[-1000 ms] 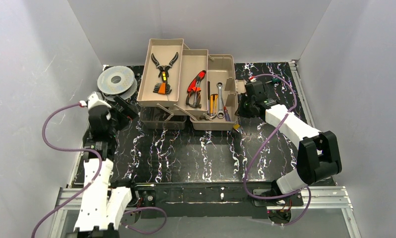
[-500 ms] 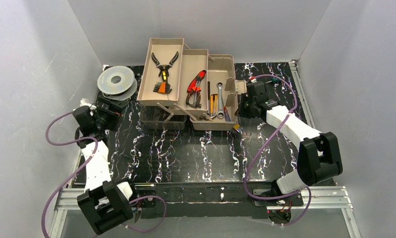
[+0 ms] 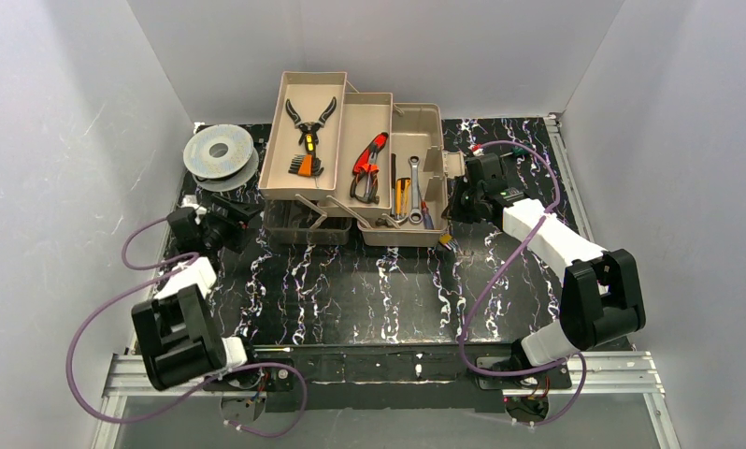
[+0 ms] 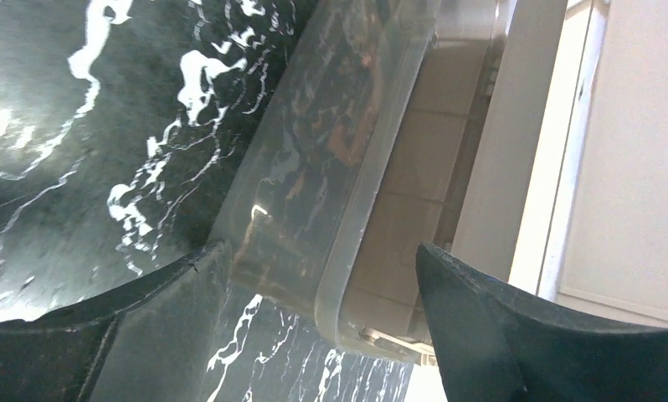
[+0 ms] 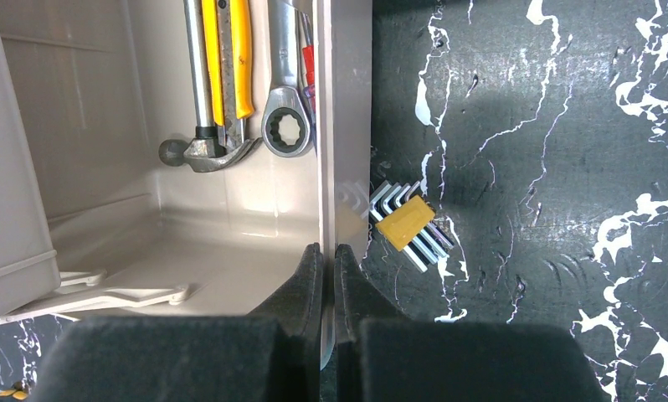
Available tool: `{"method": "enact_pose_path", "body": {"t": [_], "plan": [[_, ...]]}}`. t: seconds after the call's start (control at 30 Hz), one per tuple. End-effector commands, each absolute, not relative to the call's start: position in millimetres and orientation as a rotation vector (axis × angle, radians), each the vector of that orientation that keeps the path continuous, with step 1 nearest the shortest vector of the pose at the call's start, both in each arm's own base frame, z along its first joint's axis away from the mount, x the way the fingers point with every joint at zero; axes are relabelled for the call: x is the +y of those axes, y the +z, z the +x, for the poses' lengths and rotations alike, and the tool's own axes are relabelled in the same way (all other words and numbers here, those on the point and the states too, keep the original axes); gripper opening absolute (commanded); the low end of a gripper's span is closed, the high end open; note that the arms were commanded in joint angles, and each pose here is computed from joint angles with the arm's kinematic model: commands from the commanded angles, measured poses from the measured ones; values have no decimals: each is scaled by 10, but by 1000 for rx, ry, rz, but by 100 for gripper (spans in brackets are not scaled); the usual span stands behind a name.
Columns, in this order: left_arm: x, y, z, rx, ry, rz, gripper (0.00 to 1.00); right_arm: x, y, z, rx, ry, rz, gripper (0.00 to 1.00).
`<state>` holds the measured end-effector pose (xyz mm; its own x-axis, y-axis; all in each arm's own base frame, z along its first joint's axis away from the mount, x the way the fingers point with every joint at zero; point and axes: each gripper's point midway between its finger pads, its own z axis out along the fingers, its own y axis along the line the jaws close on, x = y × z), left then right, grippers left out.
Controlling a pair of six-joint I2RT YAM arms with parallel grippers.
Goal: Pack the tool kit
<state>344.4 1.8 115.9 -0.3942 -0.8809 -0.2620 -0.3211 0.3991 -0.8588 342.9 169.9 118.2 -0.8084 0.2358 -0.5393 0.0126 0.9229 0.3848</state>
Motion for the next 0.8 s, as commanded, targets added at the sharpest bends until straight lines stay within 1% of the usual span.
{"method": "enact_pose_path", "body": {"t": [0.0,0.03,0.13,0.27,0.37,0.4,0.47,0.57,0.63,0.67,0.7,0.77], "plan": [[-220,1254,3680,1943,-1022,-826,75,1855,1354,3394,2453,618,143,1],[-253,1219,3713,1965,-1019,-810,71,1857,1356,3392,2453,619,141,1],[-262,1162,3778,1987,-989,-791,58,1849,1359,3389,2453,614,142,1],[-229,1148,3825,2021,-892,-720,37,1847,1367,3382,2452,614,137,1],[-226,1168,3845,2042,-778,-610,27,1837,1372,3384,2448,608,133,1],[-238,1175,3851,2045,-731,-562,24,1836,1379,3386,2445,608,132,1],[-282,1190,3866,2052,-649,-474,22,1846,1383,3386,2442,608,123,1],[-369,1175,3877,2078,-560,-370,29,1868,1380,3381,2443,589,99,1],[-355,1158,3877,2094,-478,-342,27,1885,1371,3377,2450,573,88,1],[-338,1154,3872,2097,-439,-334,25,1894,1373,3378,2453,572,84,1],[-328,1151,3865,2099,-414,-329,20,1900,1373,3379,2456,571,81,1],[-290,1147,3854,2097,-382,-336,3,1904,1367,3379,2459,572,81,1]]}}
